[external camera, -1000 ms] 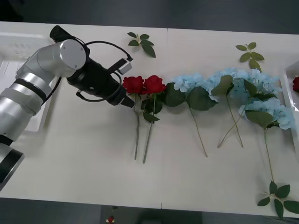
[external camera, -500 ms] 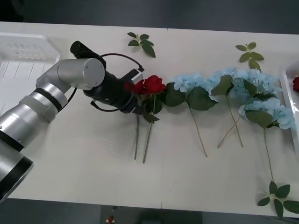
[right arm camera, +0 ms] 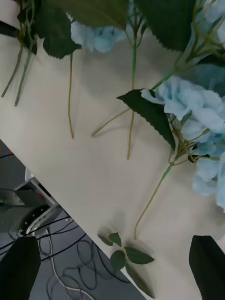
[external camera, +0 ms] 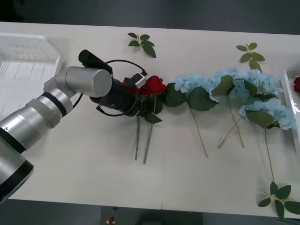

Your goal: Put the red flowers into the right box and the blue flowers into the left box

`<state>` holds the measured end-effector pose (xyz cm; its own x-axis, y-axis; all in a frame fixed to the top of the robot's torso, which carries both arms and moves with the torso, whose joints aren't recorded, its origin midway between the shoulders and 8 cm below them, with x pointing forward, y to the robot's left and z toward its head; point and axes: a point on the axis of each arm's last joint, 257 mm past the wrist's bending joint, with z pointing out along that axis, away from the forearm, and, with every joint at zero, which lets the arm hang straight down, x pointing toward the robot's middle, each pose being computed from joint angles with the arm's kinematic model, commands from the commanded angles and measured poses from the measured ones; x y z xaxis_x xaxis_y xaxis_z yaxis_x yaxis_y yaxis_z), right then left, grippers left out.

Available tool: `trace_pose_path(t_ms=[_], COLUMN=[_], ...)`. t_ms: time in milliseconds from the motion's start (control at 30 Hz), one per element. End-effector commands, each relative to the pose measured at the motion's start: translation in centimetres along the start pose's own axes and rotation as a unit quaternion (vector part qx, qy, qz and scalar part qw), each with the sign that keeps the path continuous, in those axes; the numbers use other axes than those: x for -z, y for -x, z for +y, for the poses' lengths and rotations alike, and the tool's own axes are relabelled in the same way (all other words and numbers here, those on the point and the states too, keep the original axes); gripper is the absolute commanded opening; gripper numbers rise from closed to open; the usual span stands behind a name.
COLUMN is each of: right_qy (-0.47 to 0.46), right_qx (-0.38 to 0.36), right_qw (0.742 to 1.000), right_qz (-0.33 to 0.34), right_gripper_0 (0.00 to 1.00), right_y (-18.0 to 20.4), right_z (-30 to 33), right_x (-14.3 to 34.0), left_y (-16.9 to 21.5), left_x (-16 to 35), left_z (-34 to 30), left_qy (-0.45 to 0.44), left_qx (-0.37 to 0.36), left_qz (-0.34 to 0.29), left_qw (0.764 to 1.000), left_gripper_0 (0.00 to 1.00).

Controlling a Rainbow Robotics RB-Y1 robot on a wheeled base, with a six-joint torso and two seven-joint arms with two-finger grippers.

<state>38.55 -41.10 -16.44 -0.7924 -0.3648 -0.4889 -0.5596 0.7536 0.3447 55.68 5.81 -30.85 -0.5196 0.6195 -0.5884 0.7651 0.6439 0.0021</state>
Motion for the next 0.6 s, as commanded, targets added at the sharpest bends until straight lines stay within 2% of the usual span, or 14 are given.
trace_pose_path(t_ms=[33, 133, 167, 200, 233, 267, 300, 600], right_qy=[-0.029, -0.027, -0.021, -0.021, -0.021, -0.022, -0.021, -0.01], right_qx=[0.028, 0.006, -0.01, -0.014, -0.019, -0.02, -0.026, -0.051], right_qw=[0.999, 0.999, 0.999, 0.999, 0.999, 0.999, 0.999, 0.998], right_qz=[-0.013, -0.018, -0.022, -0.024, -0.026, -0.029, -0.031, -0.039], right_gripper_0=[0.93, 0.93, 0.93, 0.93, 0.93, 0.93, 0.93, 0.93], right_y=[1.8, 1.7, 1.6, 1.6, 1.6, 1.7, 1.7, 1.4], right_z=[0.9, 2.1, 3.0, 3.2, 3.8, 4.1, 4.6, 7.2], right_x=[0.5, -0.8, -1.6, -1.9, -2.6, -3.0, -3.6, -6.3], left_y=[1.0, 1.1, 1.1, 1.1, 1.2, 1.1, 1.1, 1.2], left_x=[0.2, -0.6, -1.0, -1.2, -1.3, -1.3, -1.4, -1.4], left_z=[0.8, 1.0, 1.1, 1.2, 1.2, 1.4, 1.3, 1.2], left_qy=[0.015, 0.028, 0.035, 0.038, 0.041, 0.042, 0.042, 0.042], left_qx=[0.01, 0.0, -0.003, -0.003, -0.005, -0.004, -0.004, -0.008], left_qz=[-0.008, -0.018, -0.025, -0.028, -0.031, -0.031, -0.031, -0.031], left_qw=[1.0, 0.999, 0.999, 0.999, 0.999, 0.999, 0.999, 0.999], left_gripper_0=[1.0, 1.0, 0.95, 0.82, 0.37, 0.13, 0.0, 0.0])
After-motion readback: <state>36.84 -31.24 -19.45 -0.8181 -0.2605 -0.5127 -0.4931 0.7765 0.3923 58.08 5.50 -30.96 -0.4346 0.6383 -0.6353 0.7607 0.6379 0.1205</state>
